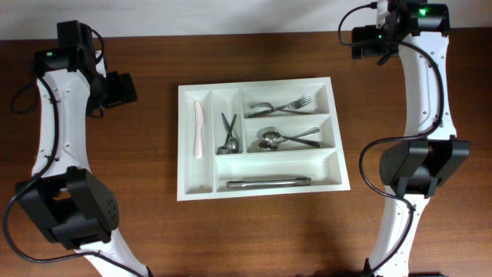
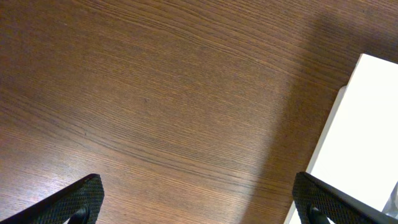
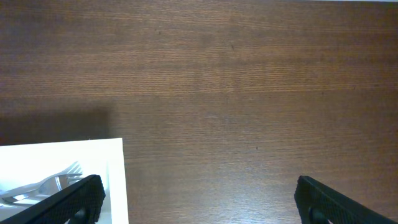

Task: Pack container

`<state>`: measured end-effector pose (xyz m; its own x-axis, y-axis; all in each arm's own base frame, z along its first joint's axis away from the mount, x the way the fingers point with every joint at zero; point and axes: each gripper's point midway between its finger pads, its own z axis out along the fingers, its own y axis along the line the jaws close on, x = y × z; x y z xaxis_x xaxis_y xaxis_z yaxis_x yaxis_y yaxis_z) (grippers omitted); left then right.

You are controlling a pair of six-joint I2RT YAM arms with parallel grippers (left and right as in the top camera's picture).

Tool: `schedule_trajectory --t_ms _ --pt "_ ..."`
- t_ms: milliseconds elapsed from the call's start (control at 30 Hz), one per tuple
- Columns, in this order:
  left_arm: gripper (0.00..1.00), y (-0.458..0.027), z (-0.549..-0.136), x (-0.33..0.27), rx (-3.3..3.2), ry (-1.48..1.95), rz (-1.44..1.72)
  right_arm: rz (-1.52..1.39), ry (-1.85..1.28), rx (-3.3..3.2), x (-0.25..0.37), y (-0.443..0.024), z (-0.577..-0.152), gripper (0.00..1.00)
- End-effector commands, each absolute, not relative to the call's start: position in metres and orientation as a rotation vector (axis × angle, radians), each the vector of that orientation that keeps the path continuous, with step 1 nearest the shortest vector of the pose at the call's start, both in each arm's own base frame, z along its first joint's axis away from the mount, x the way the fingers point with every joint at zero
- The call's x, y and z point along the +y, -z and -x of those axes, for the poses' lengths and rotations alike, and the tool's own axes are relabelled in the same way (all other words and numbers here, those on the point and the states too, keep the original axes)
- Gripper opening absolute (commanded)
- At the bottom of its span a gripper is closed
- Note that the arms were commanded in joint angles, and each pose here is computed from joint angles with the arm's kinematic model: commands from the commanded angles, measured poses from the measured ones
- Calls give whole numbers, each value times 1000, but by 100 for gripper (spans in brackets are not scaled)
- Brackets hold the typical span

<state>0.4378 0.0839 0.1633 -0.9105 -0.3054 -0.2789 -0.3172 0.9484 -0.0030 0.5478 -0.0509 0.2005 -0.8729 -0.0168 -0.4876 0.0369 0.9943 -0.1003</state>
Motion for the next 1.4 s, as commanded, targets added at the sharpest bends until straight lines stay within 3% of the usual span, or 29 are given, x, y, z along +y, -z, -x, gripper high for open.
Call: schedule_trajectory --t_ms 0,467,567,700,867,1100,1233,1367 --pt "99 -183 -439 85 2776 -66 453 -40 159 2605 -55 -211 -547 99" --pt "99 -183 -439 85 2776 -66 453 -33 157 2619 -52 -203 -549 99" --pt "99 -183 -439 85 2776 -66 453 -17 153 2567 -44 -231 -544 99" --pt "99 -183 -439 85 2776 -66 453 14 142 2425 -26 -304 -523 99" --pt "99 -183 -439 85 2776 -66 453 59 111 2195 0 -412 -468 99" --pt "99 -183 -439 85 2776 -66 453 127 32 1862 31 -541 -346 99" --pt "99 -183 -439 85 2776 -66 454 114 20 1726 24 -581 -282 99" --pt "99 -183 -439 85 2776 -66 453 105 16 1661 17 -591 -227 98"
